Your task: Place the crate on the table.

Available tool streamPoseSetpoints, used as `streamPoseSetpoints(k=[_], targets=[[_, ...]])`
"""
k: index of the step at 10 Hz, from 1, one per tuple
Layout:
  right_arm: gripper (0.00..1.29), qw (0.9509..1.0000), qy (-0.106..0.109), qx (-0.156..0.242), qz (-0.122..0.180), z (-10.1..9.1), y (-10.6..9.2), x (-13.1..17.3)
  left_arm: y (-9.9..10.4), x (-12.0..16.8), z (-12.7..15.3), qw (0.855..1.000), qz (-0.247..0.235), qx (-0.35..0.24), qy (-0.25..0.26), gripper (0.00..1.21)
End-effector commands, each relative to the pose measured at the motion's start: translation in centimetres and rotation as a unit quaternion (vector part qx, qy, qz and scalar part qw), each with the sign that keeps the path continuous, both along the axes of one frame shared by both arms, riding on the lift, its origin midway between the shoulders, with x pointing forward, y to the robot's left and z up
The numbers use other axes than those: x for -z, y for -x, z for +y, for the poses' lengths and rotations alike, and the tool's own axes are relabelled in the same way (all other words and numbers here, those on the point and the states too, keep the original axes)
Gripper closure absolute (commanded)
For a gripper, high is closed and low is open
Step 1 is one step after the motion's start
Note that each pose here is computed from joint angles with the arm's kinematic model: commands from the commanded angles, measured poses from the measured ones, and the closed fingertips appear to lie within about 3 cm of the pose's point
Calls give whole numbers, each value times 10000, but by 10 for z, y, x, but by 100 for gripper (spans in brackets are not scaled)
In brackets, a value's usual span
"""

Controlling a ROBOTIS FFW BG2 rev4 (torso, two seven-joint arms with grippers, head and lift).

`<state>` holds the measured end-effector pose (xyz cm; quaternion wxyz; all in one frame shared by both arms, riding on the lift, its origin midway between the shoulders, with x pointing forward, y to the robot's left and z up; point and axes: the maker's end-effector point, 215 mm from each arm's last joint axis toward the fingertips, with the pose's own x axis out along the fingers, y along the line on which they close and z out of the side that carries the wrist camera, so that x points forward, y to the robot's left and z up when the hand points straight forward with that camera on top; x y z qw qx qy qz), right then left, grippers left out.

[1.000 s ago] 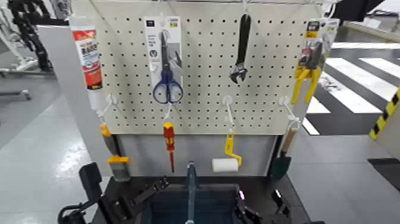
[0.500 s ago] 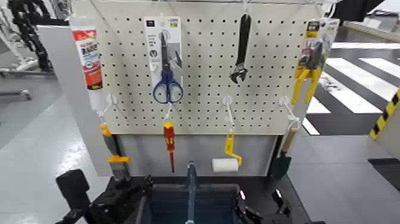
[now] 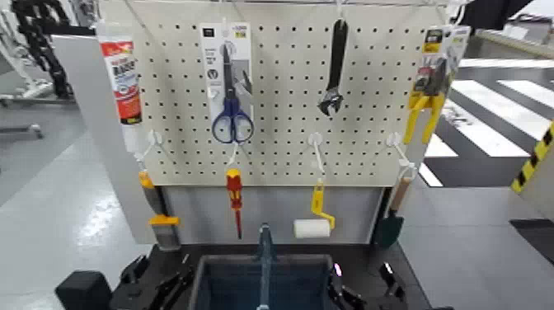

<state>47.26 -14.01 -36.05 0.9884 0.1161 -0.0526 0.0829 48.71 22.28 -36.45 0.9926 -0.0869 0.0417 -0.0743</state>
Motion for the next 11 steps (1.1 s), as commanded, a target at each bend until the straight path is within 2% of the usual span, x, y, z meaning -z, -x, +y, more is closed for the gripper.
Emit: streamPoseSetpoints(k=[1, 4, 11], targets=[[14, 10000, -1, 6, 2, -1, 1, 0, 17, 1, 5, 9980, -319, -266, -468, 32], [14, 10000, 14, 22, -18, -3, 0, -2, 29, -2, 7, 9951, -544, -539, -630, 32], [14, 10000, 67, -3, 1, -2, -1, -2, 29, -6, 6, 9935, -662, -587, -711, 32]])
